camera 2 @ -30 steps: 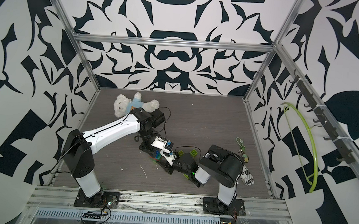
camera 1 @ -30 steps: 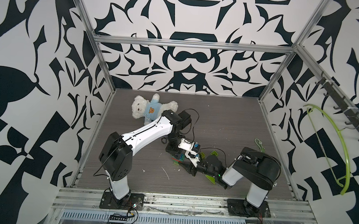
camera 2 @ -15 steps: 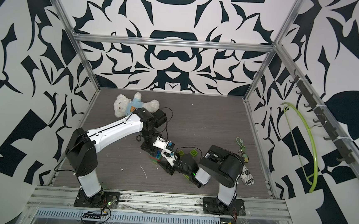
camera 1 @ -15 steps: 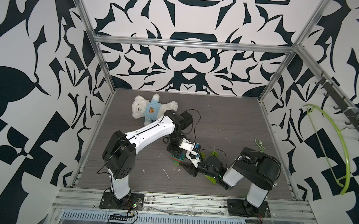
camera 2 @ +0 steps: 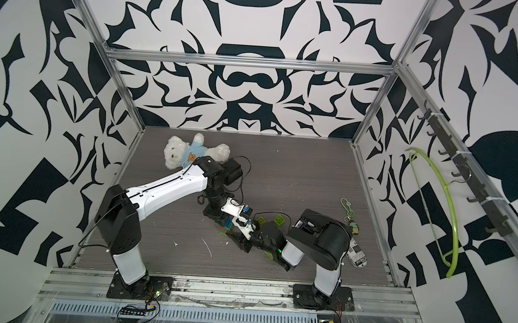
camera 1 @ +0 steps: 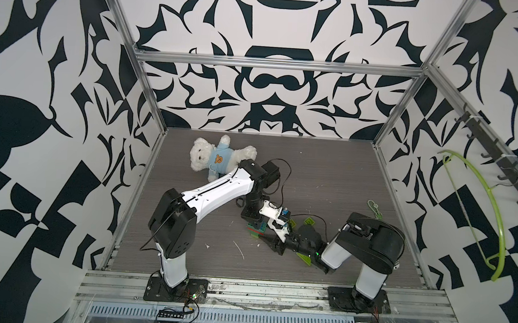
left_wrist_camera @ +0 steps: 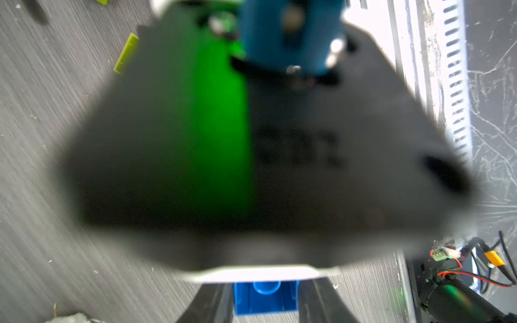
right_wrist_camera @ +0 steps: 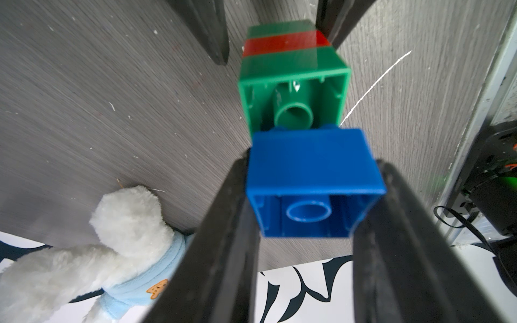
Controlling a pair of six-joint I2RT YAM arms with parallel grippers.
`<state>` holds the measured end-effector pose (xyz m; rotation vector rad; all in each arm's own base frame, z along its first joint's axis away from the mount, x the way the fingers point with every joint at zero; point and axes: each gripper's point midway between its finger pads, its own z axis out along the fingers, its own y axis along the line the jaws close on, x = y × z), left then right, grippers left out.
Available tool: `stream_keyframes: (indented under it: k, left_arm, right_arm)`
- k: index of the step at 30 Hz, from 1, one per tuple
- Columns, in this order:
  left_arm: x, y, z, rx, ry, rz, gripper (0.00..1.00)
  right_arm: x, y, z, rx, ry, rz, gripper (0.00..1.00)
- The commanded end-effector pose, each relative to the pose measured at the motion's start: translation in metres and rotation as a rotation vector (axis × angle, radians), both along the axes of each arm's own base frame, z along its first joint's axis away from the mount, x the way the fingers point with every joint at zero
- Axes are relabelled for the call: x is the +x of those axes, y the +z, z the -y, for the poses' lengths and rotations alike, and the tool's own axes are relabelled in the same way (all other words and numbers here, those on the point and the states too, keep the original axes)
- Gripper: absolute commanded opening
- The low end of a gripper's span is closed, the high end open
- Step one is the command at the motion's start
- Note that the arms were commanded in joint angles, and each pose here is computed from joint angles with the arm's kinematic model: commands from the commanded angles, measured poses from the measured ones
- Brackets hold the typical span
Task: Assemble a carrot with lego
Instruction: Adjust the lego brick at the center of the board.
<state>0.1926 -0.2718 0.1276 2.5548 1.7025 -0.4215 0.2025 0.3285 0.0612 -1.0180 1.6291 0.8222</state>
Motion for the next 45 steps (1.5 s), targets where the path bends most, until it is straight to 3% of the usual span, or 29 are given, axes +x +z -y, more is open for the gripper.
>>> stream_keyframes:
  k: [1,34,45]
  left_arm:
    - [-0.009,-0.01,-0.006,0.06,-0.037,-0.029,0.0]
    - [-0.025,-0.026,-0.002,0.131,-0.025,-0.048,0.0]
    - [-0.007,-0.006,0.004,0.075,-0.016,0.028,0.0]
  right_arm:
    - [0.006,0.017,-0.006,0.061,-0.005,0.029,0.53]
    - [0.008,0.016,-0.001,0.059,-0.034,0.018,0.53]
    - [0.005,0.017,0.002,0.059,-0.033,0.019,0.54]
